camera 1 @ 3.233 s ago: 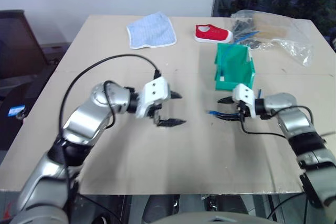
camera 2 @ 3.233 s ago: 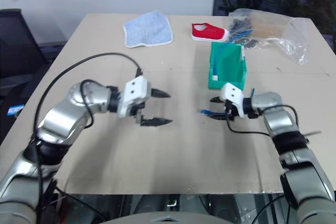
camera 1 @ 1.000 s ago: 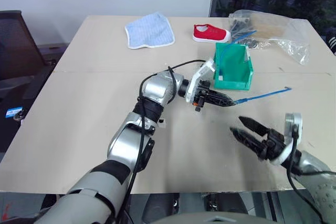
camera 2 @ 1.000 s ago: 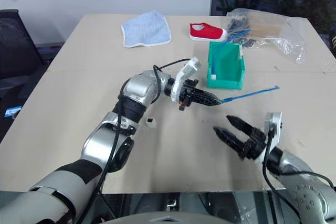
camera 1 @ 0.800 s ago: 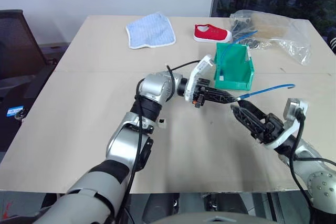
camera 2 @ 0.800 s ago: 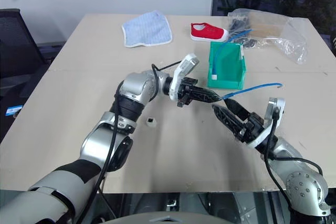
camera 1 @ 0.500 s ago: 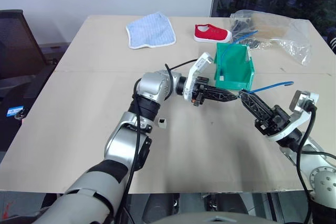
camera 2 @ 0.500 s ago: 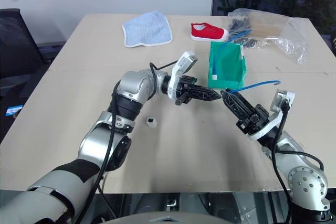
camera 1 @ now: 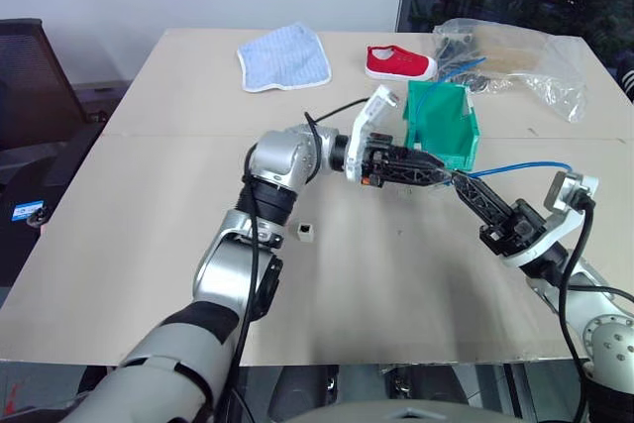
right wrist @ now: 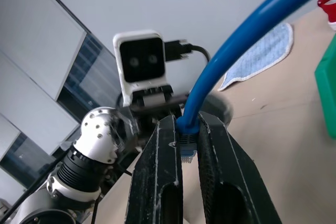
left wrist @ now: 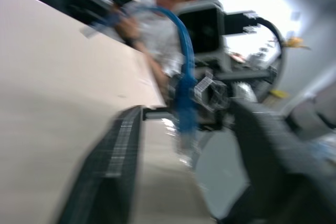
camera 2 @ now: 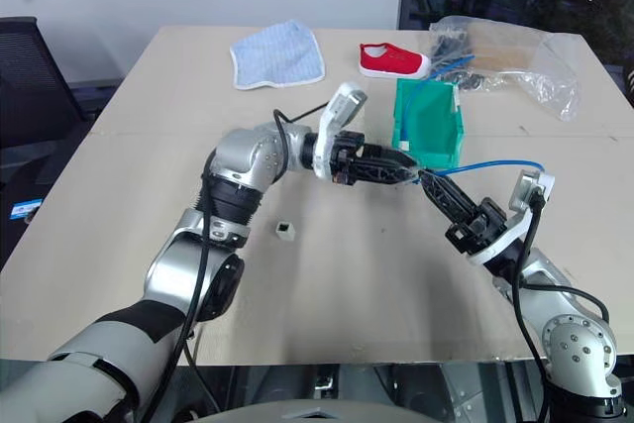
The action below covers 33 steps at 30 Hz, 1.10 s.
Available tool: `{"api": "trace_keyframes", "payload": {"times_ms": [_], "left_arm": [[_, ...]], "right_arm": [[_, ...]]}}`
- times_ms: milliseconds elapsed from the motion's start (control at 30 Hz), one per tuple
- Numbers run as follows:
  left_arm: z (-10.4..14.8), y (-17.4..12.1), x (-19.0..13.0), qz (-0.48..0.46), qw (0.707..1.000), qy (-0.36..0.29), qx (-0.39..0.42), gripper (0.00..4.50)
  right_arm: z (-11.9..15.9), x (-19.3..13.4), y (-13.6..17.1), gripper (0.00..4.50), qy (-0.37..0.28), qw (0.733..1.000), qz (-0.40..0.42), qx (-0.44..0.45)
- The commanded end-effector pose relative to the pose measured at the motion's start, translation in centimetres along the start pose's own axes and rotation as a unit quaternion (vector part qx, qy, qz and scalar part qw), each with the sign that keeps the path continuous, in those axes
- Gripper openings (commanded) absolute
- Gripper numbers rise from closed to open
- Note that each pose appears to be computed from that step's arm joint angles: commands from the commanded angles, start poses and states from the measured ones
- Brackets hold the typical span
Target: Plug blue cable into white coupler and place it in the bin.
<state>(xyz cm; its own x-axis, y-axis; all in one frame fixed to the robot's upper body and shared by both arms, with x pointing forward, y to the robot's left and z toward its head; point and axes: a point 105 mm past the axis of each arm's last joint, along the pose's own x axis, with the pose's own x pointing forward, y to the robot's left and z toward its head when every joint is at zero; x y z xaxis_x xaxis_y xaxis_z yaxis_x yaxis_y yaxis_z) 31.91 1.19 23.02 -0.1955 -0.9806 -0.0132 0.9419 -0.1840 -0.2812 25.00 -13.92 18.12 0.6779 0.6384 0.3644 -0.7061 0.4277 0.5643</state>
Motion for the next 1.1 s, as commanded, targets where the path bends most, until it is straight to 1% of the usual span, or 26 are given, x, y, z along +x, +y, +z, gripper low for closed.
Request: {"api": "trace_keyframes", "payload": {"times_ms": [33, 100, 200, 300, 333, 433, 467, 533, 633, 667, 700, 767, 833, 867, 967, 1100], "left_arm": [[3.5, -4.8, -2.7, -0.002, 0.995, -0.019, 0.100, 3.68], [3.2, -6.2, -4.1, 0.047, 0.990, 0.000, 0.136, 3.68], [1.7, -6.4, -5.8, 0.158, 0.972, 0.023, 0.174, 3.68], [-1.6, -7.3, -7.0, 0.267, 0.941, 0.017, 0.206, 3.68], [-2.8, -7.6, -7.1, 0.302, 0.932, 0.004, 0.201, 3.68], [-5.4, -8.4, -7.6, 0.396, 0.894, -0.008, 0.211, 3.68], [-6.0, -8.6, -7.8, 0.424, 0.878, -0.005, 0.221, 3.95], [-6.7, -9.0, -8.2, 0.477, 0.852, -0.031, 0.214, 4.46], [-7.9, -9.2, -9.4, 0.556, 0.806, -0.049, 0.197, 4.46], [-8.7, -9.2, -10.1, 0.584, 0.789, -0.049, 0.184, 4.46], [-10.0, -9.0, -10.6, 0.604, 0.778, -0.028, 0.170, 4.46], [-12.4, -8.9, -10.8, 0.613, 0.778, -0.007, 0.138, 4.46], [-13.7, -8.7, -10.9, 0.621, 0.775, -0.004, 0.117, 4.46], [-14.3, -8.3, -10.7, 0.617, 0.780, -0.009, 0.101, 4.46], [-15.0, -7.6, -10.1, 0.606, 0.791, -0.013, 0.084, 4.46], [-15.2, -6.3, -9.7, 0.603, 0.793, -0.003, 0.092, 4.46]], "right_arm": [[0.7, -0.5, 0.0, 0.00, -0.015, 1.000, -0.004, -0.014], [0.6, -0.7, -0.3, 0.00, -0.014, 1.000, -0.010, -0.015], [0.5, -0.9, -0.9, 0.00, -0.007, 1.000, -0.018, -0.019], [0.6, -1.1, -1.7, 0.00, 0.000, 0.999, -0.027, -0.029], [0.7, -1.0, -1.9, 0.00, 0.000, 0.999, -0.028, -0.029], [0.6, -0.7, -2.2, 0.00, 0.005, 0.999, -0.027, -0.027], [0.5, -0.7, -2.2, 0.00, 0.010, 0.999, -0.025, -0.025], [0.2, -0.5, -2.2, 0.00, 0.017, 0.999, -0.022, -0.024], [0.1, -0.3, -2.3, 0.00, 0.025, 0.999, -0.018, -0.022], [0.1, -0.3, -2.4, 0.00, 0.028, 0.999, -0.016, -0.022], [0.2, -0.2, -2.5, 0.00, 0.030, 0.999, -0.016, -0.022], [0.2, -0.1, -2.6, 0.00, 0.035, 0.999, -0.017, -0.024], [0.3, 0.0, -2.5, 0.00, 0.036, 0.999, -0.017, -0.024], [0.4, 0.1, -2.4, 0.00, 0.037, 0.999, -0.016, -0.025], [0.4, 0.4, -2.1, 0.00, 0.038, 0.999, -0.014, -0.026], [0.8, 0.7, -1.8, 0.00, 0.034, 0.999, -0.015, -0.029]]}}
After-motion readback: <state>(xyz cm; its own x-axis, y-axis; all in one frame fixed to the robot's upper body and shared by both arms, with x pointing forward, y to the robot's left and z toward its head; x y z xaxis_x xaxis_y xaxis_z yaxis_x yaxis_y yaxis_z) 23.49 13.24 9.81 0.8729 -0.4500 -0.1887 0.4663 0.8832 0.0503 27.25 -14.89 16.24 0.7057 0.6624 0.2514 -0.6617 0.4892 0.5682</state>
